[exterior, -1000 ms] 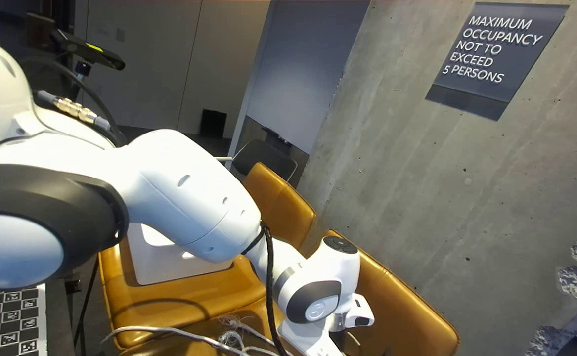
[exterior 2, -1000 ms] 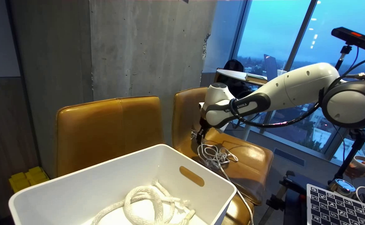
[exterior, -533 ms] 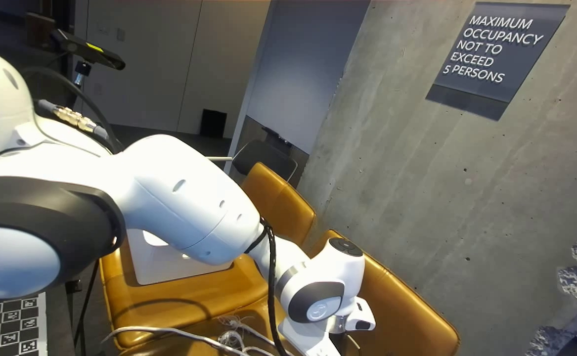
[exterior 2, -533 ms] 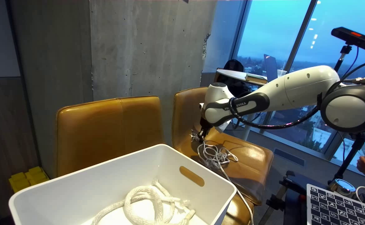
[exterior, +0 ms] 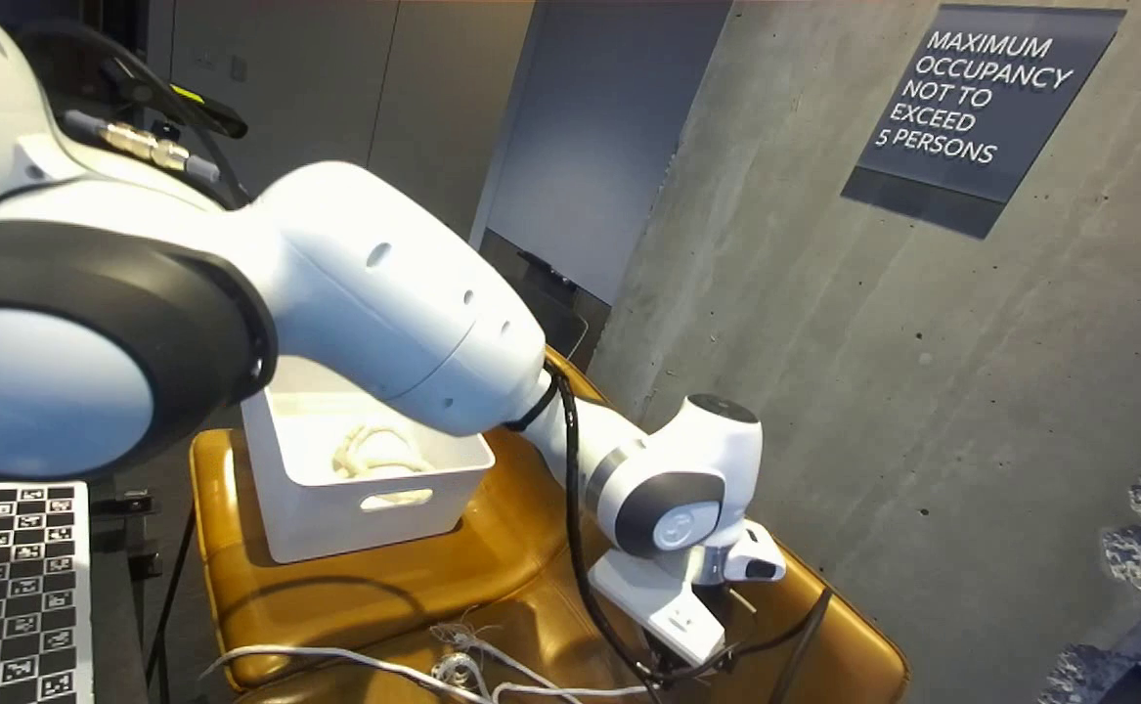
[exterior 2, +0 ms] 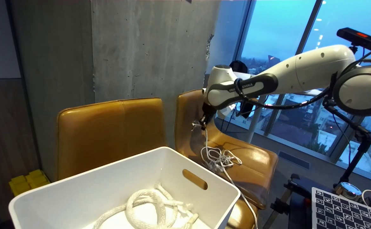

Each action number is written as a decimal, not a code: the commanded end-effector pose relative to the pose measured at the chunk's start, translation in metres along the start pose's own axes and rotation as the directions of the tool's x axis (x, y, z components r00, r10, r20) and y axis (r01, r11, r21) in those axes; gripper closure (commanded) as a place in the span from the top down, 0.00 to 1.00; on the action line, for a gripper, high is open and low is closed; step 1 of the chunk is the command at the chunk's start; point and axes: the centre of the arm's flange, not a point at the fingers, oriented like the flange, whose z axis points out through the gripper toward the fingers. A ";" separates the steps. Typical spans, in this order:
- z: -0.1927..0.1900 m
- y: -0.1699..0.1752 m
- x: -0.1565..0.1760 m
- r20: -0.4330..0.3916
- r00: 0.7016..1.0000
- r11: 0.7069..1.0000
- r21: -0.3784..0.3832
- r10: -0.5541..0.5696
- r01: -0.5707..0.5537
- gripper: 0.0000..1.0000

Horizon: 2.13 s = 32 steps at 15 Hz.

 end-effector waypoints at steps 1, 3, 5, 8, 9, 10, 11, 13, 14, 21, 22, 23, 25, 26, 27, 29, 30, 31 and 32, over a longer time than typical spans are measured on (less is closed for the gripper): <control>-0.081 -0.023 -0.028 0.139 0.988 0.998 0.009 0.063 -0.065 0.01; -0.109 -0.030 -0.033 0.206 0.975 0.995 0.033 0.084 -0.093 0.01; -0.138 -0.040 -0.037 0.238 0.969 0.994 0.061 0.069 -0.086 0.01; -0.181 -0.060 -0.042 0.237 0.971 0.994 0.091 0.033 -0.056 0.01; -0.196 -0.068 -0.043 0.225 0.974 0.994 0.103 0.012 -0.036 0.01; -0.210 -0.077 -0.044 0.217 0.976 0.993 0.112 -0.001 -0.024 0.01; -0.224 -0.087 -0.045 0.201 0.980 0.993 0.116 -0.016 -0.008 0.01; -0.254 -0.109 -0.048 0.179 0.983 0.992 0.126 -0.046 0.023 0.01; -0.270 -0.121 -0.049 0.168 0.984 0.990 0.132 -0.064 0.041 0.01; -0.381 -0.237 -0.083 0.107 0.977 0.969 0.183 -0.186 0.164 0.01; -0.397 -0.256 -0.090 0.086 0.975 0.964 0.190 -0.203 0.184 0.01; -0.412 -0.275 -0.098 0.064 0.972 0.957 0.200 -0.227 0.211 0.01; -0.443 -0.315 -0.116 0.002 0.962 0.941 0.210 -0.272 0.266 0.01; -0.459 -0.336 -0.127 -0.016 0.955 0.931 0.217 -0.297 0.294 0.01; -0.473 -0.357 -0.140 -0.031 0.950 0.925 0.220 -0.309 0.308 0.01; -0.498 -0.398 -0.170 -0.055 0.939 0.910 0.231 -0.340 0.344 0.01; -0.509 -0.418 -0.187 -0.069 0.934 0.903 0.237 -0.351 0.357 0.01; -0.520 -0.437 -0.205 -0.092 0.927 0.898 0.232 -0.363 0.375 0.01; -0.530 -0.456 -0.224 -0.104 0.921 0.892 0.233 -0.374 0.388 0.01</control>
